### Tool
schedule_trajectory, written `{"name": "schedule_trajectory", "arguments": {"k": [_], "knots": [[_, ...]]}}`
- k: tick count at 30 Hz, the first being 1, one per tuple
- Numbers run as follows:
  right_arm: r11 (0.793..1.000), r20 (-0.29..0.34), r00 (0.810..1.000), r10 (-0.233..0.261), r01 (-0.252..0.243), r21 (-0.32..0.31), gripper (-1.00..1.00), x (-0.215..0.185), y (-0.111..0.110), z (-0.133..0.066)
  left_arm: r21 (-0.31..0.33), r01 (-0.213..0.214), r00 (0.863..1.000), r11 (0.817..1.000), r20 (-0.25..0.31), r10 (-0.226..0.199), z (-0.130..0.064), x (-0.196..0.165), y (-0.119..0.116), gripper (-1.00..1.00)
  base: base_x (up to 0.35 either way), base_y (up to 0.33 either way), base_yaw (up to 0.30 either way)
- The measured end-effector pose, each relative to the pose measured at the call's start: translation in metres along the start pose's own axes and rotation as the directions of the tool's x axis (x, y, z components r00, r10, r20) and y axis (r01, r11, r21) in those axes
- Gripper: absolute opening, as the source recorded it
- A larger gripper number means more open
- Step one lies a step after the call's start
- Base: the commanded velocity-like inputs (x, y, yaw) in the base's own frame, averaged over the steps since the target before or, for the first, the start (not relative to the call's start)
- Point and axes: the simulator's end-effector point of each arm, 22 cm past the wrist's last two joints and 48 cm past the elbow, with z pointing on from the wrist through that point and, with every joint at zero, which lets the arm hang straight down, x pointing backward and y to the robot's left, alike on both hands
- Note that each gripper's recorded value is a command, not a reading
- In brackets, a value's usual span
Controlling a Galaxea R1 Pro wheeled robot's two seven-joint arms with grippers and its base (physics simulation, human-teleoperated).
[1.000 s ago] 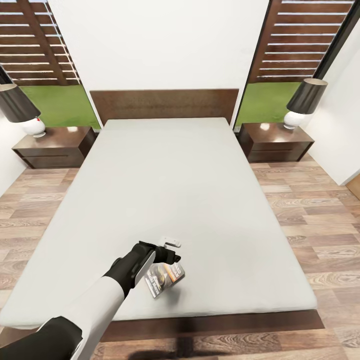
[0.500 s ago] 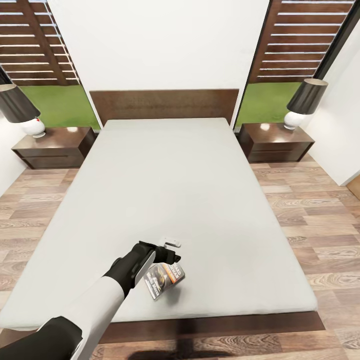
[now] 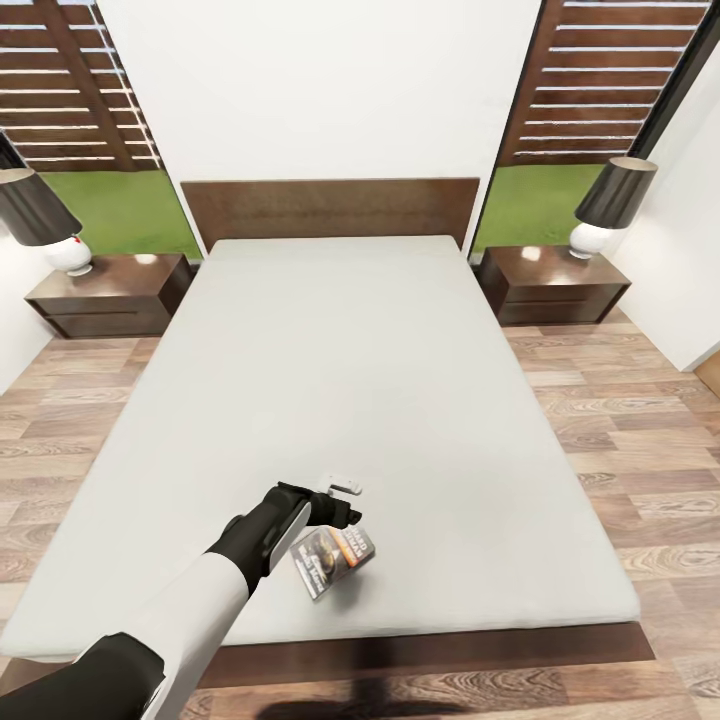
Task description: In the bedroom, move the book from the bed onto either nightstand, and place the two sandals side by side next to the bed.
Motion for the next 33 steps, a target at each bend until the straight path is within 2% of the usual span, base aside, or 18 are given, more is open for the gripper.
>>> {"name": "schedule_trajectory", "arguments": {"k": [33], "knots": [[1.000, -0.003, 1.000, 0.000, 0.000, -0.001, 1.00, 0.0010, 0.0008, -0.0003, 0.001, 0.000, 1.000, 1.000, 0.000, 0.000, 0.0009, 0.0003, 0.0001, 1.00, 0.000, 0.006, 0.000]]}}
